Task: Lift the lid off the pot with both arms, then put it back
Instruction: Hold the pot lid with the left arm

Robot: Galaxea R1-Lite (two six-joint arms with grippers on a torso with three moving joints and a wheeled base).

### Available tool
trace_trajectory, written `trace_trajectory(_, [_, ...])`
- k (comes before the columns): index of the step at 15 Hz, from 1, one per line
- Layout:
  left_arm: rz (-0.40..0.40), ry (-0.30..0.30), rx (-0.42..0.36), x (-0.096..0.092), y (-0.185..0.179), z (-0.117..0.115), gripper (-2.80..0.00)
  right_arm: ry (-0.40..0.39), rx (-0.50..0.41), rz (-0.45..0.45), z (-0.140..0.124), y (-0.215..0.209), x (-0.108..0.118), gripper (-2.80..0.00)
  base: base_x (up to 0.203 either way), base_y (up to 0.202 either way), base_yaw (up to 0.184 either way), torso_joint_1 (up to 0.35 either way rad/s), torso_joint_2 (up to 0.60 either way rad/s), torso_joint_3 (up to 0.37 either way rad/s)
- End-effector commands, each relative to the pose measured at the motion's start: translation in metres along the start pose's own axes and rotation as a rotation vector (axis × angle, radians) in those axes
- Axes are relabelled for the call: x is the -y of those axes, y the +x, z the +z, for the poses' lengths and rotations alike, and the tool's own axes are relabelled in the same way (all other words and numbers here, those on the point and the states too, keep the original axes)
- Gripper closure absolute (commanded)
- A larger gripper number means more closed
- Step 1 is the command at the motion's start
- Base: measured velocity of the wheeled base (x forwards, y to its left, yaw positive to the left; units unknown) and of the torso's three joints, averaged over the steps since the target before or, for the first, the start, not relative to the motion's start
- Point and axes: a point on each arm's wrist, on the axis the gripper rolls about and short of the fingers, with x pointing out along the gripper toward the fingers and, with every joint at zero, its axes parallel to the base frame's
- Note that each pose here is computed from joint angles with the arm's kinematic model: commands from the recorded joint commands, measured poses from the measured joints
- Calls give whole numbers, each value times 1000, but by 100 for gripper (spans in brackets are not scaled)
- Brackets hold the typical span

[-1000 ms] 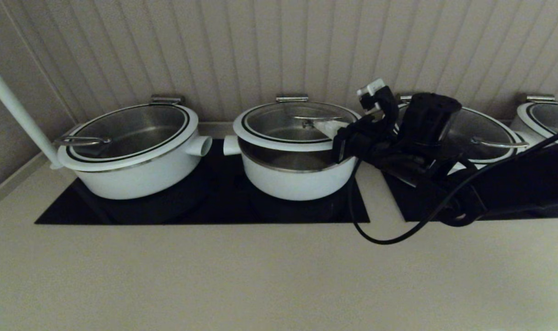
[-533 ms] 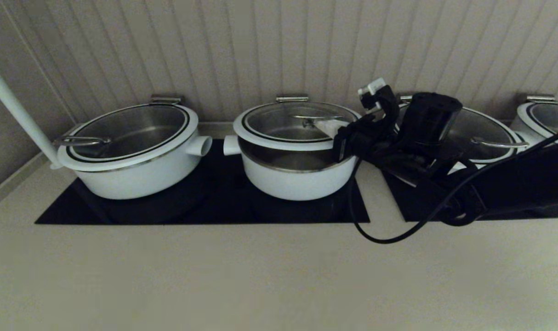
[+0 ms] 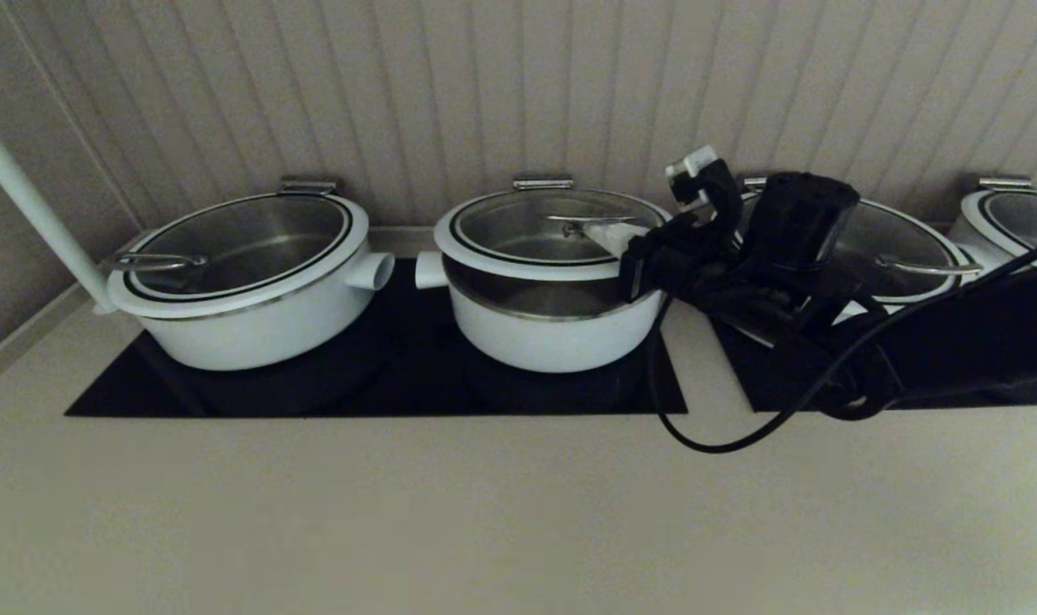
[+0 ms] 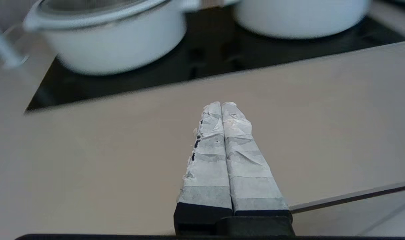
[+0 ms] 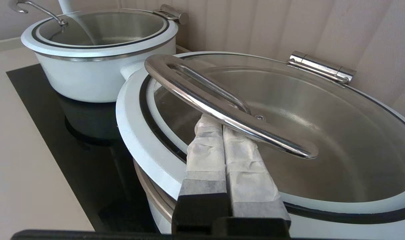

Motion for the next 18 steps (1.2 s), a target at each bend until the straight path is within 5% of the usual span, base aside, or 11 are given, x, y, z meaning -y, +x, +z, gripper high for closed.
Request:
trace_trajectory(1, [-65,-10,-55,-4,13,27,0,-3,7,0,1,0,1,0,0,0,0,0,0,0])
trace_trajectory(10, [-371,4,-148,-17,114,76,0,-2,-3,-8,-4,1,5,0,0,0,0,0,0,0])
trace_trajectory(14, [-561,9,-178,0,165,73,0,-5,5,-11,-6,7,7,0,0,0,0,0,0,0])
trace_trajectory(18, [-669,13,-212,24,215,65,0,-8,15,-19,-7,13,12,0,0,0,0,0,0,0])
